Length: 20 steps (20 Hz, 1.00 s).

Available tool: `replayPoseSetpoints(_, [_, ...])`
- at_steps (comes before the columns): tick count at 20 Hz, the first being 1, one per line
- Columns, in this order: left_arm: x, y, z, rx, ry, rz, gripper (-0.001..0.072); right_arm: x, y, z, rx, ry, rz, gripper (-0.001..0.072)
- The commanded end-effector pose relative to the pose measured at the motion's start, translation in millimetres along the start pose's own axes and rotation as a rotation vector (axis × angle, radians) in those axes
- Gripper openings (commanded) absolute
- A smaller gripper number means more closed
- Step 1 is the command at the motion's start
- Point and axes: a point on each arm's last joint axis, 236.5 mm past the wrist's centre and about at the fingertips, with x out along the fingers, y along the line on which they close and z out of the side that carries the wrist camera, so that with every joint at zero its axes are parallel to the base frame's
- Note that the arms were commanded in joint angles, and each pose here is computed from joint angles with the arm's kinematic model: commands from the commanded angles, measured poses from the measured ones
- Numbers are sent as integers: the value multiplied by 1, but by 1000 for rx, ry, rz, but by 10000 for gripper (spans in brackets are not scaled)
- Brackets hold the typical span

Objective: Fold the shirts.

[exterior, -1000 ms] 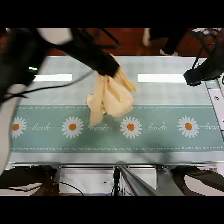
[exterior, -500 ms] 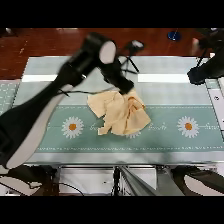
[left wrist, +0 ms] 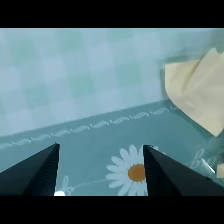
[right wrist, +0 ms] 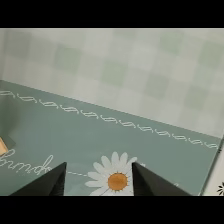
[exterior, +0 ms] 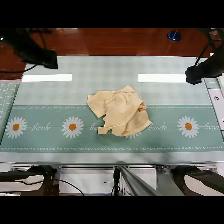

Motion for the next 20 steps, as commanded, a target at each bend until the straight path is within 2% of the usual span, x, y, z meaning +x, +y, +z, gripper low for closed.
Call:
replayPoseSetpoints(1, [39,2,-43,-164,115,-258,613,22,7,-21,45,72,105,488])
replayPoseSetpoints(4, [79,-25,-78,-144,209,-400,624,50,12,-55,132,178,210,487])
replayPoseSetpoints(7, [110,-50,-71,-185,146,-510,624,67,26,-69,148,214,291,485])
replayPoseSetpoints(12, [146,-73,-63,-232,140,-643,624,75,36,-63,150,183,328,485])
replayPoseSetpoints(20, [206,-114,-71,-220,228,-651,623,76,37,-54,170,146,334,483])
